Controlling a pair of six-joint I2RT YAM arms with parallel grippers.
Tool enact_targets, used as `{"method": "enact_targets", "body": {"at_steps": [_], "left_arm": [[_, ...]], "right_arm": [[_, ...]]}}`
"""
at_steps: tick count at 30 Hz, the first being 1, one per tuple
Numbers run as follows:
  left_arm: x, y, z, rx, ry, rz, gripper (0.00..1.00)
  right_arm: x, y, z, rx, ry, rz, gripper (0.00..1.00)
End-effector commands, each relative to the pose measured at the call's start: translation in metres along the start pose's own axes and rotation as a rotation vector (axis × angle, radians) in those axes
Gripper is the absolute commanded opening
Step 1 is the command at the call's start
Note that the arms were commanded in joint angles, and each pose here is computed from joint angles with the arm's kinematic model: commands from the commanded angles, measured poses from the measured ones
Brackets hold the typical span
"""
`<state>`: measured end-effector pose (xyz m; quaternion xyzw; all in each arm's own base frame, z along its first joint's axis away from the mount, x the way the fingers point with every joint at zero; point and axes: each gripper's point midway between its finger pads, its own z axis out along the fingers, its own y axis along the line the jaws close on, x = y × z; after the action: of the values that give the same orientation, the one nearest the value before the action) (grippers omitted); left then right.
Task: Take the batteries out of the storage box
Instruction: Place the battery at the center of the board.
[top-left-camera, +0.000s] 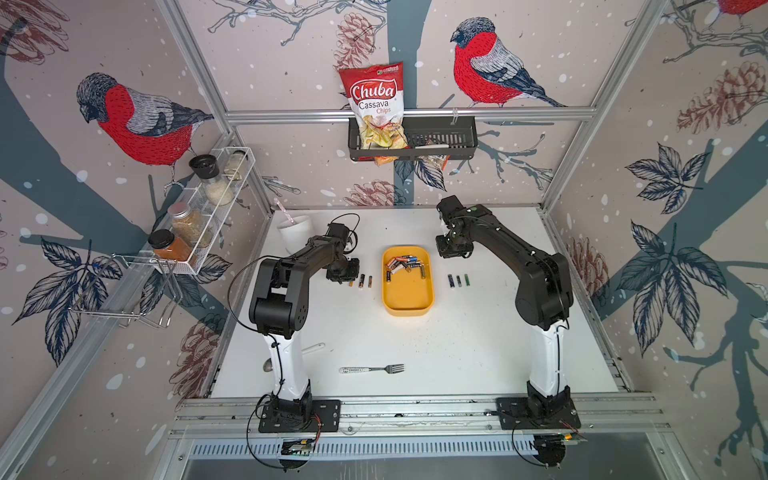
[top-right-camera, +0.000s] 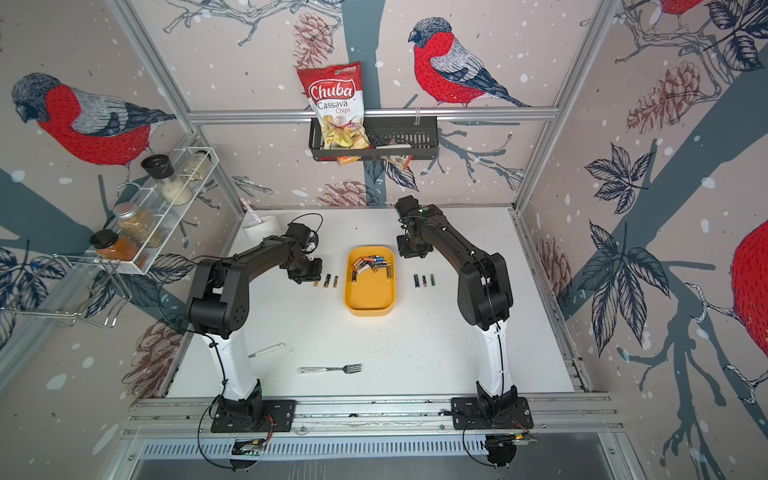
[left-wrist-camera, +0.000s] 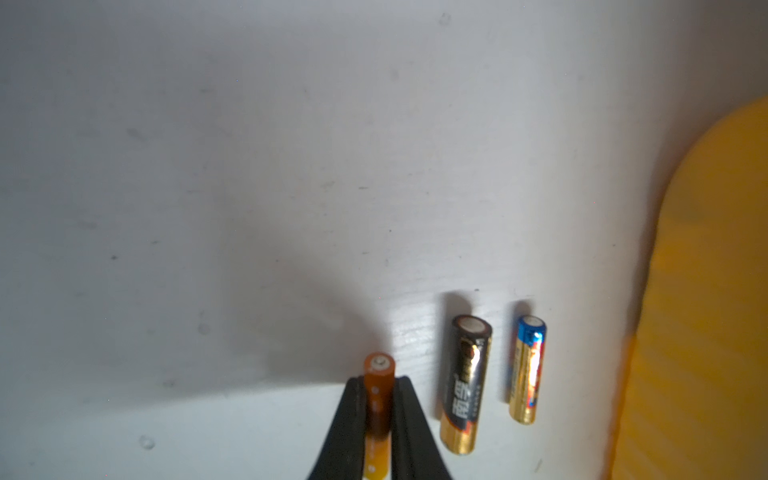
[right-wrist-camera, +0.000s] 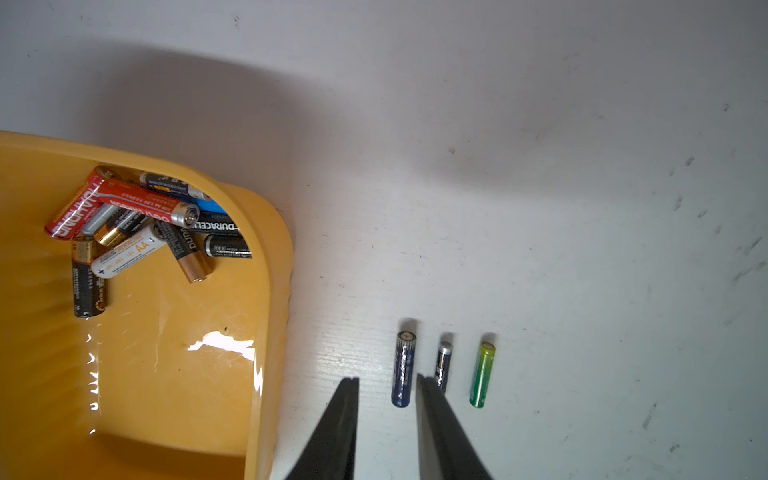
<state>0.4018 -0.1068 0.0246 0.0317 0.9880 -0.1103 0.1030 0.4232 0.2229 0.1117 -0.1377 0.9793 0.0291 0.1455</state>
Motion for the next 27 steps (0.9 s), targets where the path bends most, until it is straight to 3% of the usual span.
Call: {"method": "enact_targets", "body": {"at_steps": [1,27], "left_arm": [[-0.0004,0.0019,0.0034,-0.005,-0.008,0.010,0.11],[0.0034,0.0053,0.0085,-0.014,-0.011,-0.001,0.19]], "right_arm": [[0.0032,-0.0015,-0.0006,0.014,0.013,0.009,0.30],[0.0039,-0.0022,-0.0023,0.016,0.014,0.007,0.30]]}}
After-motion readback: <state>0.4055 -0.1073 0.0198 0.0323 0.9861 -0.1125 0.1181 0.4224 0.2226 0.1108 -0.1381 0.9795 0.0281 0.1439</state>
